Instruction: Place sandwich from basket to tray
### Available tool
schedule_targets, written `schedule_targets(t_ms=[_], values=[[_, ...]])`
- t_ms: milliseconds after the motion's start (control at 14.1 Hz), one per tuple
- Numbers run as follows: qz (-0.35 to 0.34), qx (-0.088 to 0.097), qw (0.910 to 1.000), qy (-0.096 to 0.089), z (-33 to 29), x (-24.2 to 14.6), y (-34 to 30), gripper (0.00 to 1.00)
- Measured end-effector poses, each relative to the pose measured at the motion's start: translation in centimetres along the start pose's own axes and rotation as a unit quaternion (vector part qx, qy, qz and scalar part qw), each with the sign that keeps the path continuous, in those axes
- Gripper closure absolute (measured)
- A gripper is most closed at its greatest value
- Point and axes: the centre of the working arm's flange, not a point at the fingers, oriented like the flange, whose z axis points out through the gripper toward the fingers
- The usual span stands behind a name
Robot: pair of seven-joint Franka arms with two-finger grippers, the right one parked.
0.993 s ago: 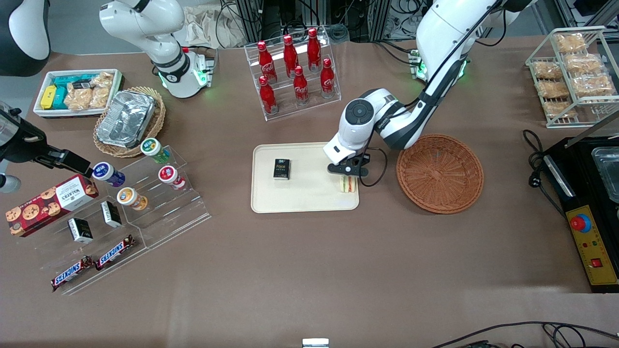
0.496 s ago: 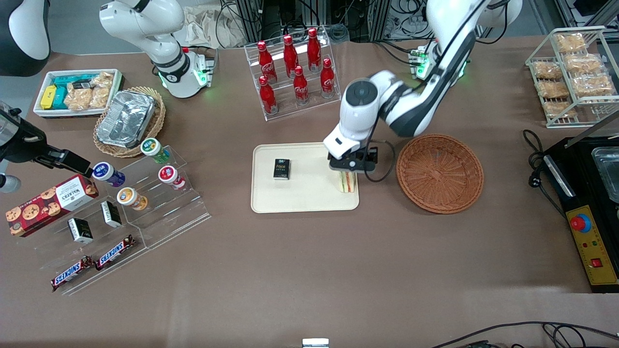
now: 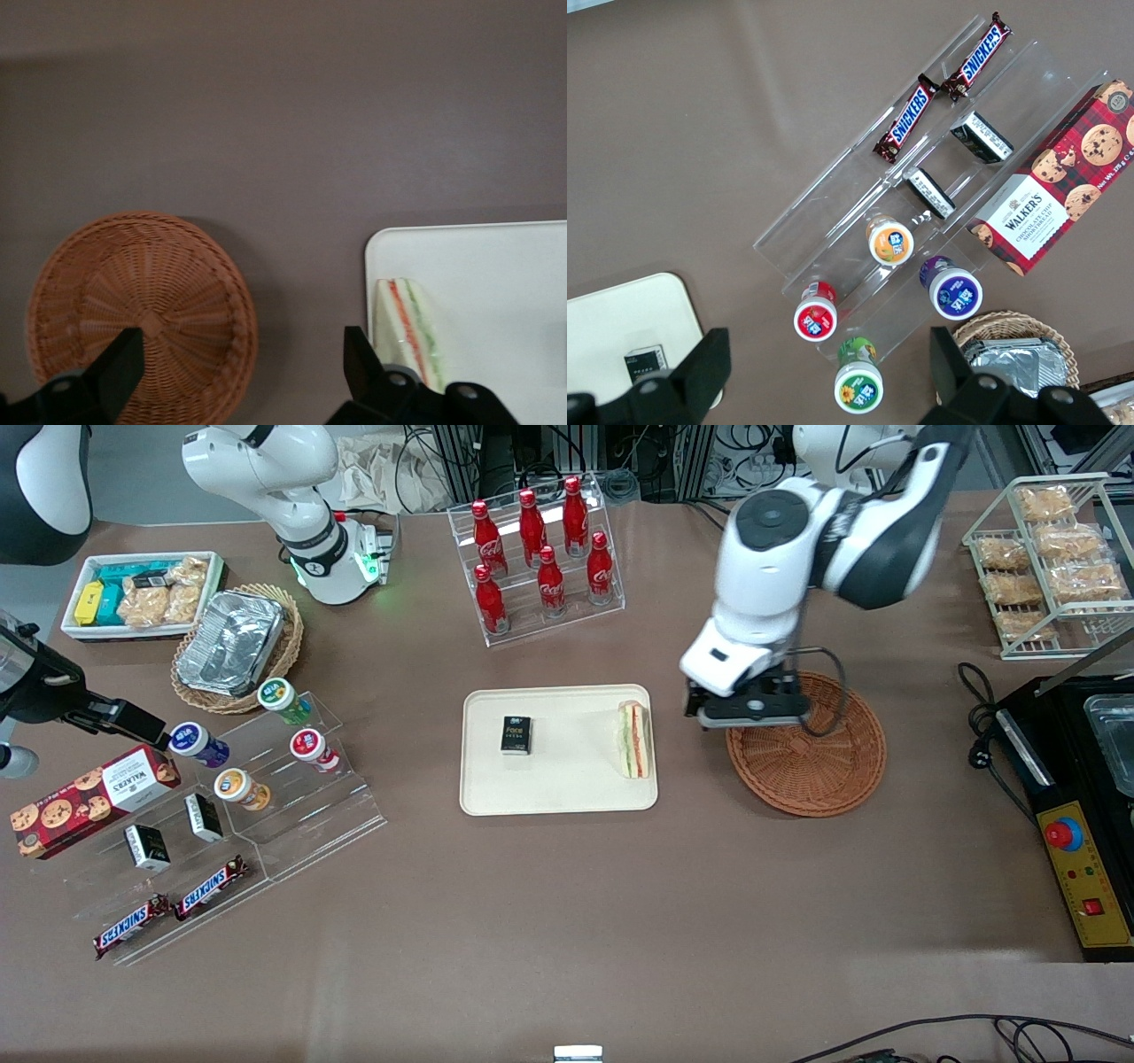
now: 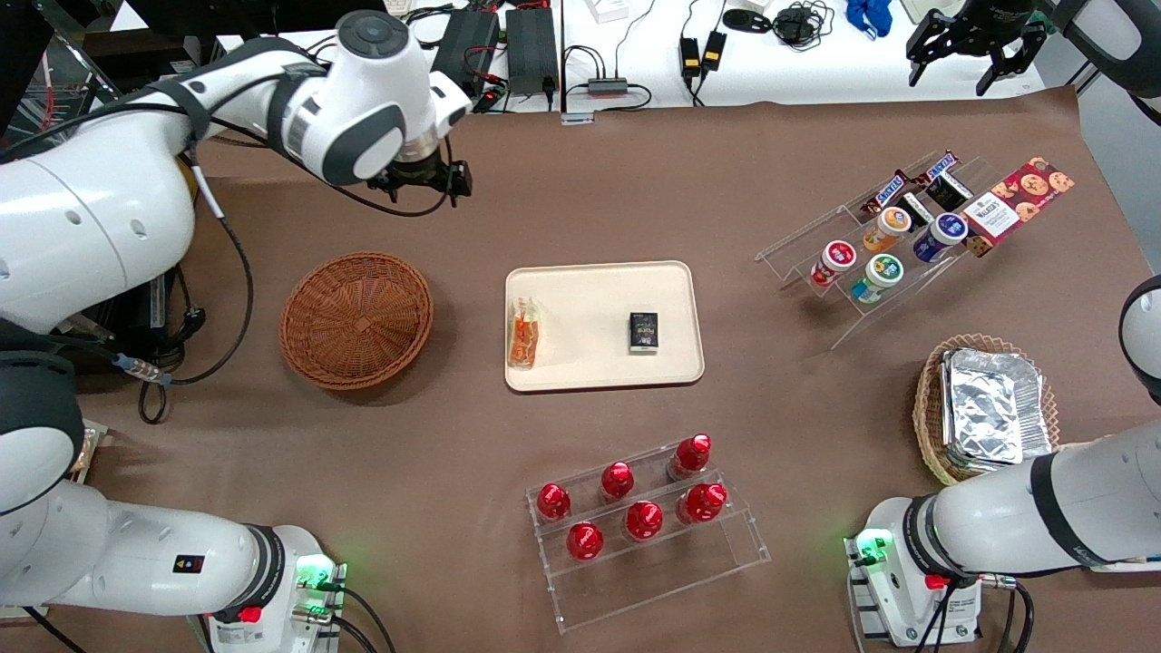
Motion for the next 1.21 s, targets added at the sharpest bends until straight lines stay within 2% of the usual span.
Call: schedule_targets(t_ms=[142, 355, 426, 496, 638, 780, 851, 1206], values=[[-0.011, 0.008, 0.9999, -0.003, -0.8, 0.9, -3.0, 0.00], [-0.019, 0.018, 0.9997, 0.002, -2.7, 2.0, -7.9, 0.00], [-0.014, 0.018, 0.9997, -0.004, -3.2, 2.2, -9.8, 0.00], [-0.011, 0.007, 0.9998, -0.014, -3.7, 2.4, -11.8, 0.00], [-0.008, -0.027, 0.9993, -0.026, -5.0, 2.6, -16.5, 0.00], [-0.008, -0.062, 0.9977, -0.028, -6.3, 2.5, -20.3, 0.00], [-0.005, -0.071, 0.9971, -0.026, -6.7, 2.4, -21.6, 0.00], [0.003, -0.079, 0.9967, -0.019, -7.7, 2.1, -22.4, 0.00]])
